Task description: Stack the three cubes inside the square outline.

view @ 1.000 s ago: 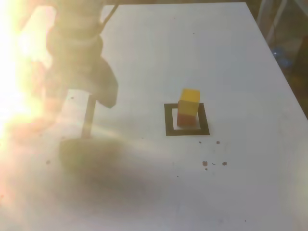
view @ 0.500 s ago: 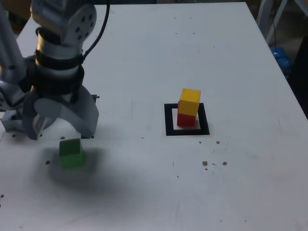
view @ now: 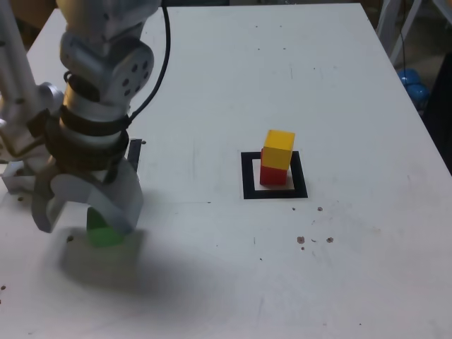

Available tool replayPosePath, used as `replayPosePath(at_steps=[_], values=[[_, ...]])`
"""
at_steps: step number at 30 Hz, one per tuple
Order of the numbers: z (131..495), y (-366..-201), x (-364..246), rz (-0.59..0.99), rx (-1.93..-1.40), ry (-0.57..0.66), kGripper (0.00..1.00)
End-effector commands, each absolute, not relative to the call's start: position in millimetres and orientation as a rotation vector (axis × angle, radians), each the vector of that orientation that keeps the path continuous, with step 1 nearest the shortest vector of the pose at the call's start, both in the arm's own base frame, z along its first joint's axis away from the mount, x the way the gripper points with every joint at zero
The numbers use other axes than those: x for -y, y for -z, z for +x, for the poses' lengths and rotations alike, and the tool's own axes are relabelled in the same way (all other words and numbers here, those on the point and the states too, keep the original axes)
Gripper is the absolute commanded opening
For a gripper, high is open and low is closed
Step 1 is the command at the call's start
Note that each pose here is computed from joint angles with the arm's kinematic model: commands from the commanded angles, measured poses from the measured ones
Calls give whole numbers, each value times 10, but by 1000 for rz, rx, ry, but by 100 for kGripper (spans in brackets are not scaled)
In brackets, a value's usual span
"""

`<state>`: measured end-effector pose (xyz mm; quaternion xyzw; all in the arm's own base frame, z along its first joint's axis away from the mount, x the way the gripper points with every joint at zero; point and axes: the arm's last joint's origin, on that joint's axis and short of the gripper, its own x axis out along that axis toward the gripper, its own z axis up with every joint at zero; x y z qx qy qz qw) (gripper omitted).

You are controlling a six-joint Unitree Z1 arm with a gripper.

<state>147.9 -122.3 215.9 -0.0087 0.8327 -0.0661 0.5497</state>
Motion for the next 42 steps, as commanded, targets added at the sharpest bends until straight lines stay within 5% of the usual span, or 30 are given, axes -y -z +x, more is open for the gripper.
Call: replayPosePath(at_steps=[1, 12, 22, 42], values=[[1483, -2106, 1230, -22, -1980, 173, 93], [1533, -1992, 1244, -28, -1982, 231, 75], [1606, -2000, 1275, -8, -1932, 236, 34], [1658, -2081, 1236, 32, -1910, 182, 32]])
